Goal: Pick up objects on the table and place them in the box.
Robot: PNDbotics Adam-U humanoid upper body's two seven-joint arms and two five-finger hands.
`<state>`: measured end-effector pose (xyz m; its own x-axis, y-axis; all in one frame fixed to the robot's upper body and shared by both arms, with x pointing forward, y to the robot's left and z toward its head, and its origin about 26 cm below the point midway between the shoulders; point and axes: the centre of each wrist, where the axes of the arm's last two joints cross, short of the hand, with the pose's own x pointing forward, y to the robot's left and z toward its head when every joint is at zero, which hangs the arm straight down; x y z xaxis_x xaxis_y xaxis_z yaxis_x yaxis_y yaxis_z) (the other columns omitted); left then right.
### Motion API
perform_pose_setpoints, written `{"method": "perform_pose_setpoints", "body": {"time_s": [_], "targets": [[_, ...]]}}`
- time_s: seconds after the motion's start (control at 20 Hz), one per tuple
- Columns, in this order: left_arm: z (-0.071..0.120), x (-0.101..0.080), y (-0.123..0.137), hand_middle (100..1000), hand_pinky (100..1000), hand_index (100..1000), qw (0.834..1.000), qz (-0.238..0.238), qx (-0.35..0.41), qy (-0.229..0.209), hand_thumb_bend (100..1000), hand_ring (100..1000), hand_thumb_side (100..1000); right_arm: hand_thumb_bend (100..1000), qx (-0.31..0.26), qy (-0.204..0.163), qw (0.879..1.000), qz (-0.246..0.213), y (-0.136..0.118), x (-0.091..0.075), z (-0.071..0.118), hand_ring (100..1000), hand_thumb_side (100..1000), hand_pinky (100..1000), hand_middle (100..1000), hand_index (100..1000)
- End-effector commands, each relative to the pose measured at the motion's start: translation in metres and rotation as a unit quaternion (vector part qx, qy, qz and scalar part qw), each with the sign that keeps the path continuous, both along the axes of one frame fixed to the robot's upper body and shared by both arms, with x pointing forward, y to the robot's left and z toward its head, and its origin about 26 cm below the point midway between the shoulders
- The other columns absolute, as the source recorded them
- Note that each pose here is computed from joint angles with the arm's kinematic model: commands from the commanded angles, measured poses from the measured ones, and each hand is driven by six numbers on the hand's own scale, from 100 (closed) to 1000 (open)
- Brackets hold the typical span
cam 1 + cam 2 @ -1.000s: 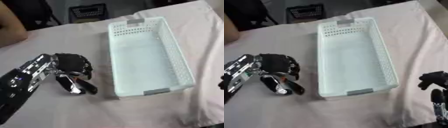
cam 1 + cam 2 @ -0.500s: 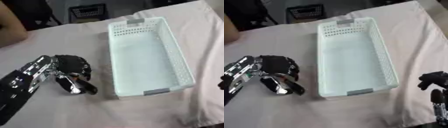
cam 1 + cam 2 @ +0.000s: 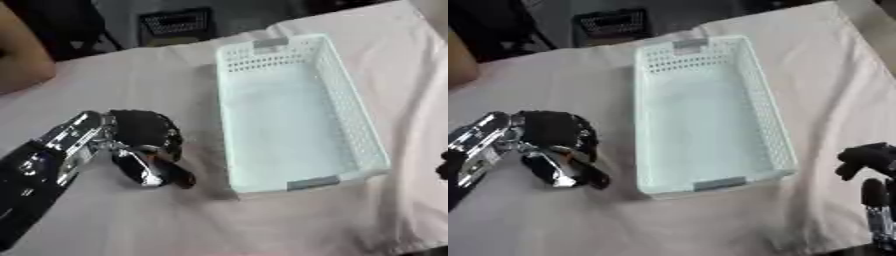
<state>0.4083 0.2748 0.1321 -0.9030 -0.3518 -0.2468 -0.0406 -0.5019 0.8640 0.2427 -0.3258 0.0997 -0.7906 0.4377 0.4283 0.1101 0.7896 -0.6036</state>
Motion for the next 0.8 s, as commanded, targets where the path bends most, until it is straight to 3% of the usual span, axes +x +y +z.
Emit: {"method": "perform_pose_setpoints", "body": {"time_s": [0.05,0.8], "targets": [[0.0046,0.001,0.0062,517,699,686,0.999,-0.017,0.043,0.016,380,569,661,100,-0.003,-0.014,1.0,0.004,0.0005,-0.0003,0.0078,473,787,370,594,758],[0.003,0.0014,0.0064,496,620,671,0.999,-0.013,0.042,0.02,354,398,639,100,-0.003,-0.013,1.0,0.003,0.0003,-0.0006,0.0074,473,787,370,594,758]]}}
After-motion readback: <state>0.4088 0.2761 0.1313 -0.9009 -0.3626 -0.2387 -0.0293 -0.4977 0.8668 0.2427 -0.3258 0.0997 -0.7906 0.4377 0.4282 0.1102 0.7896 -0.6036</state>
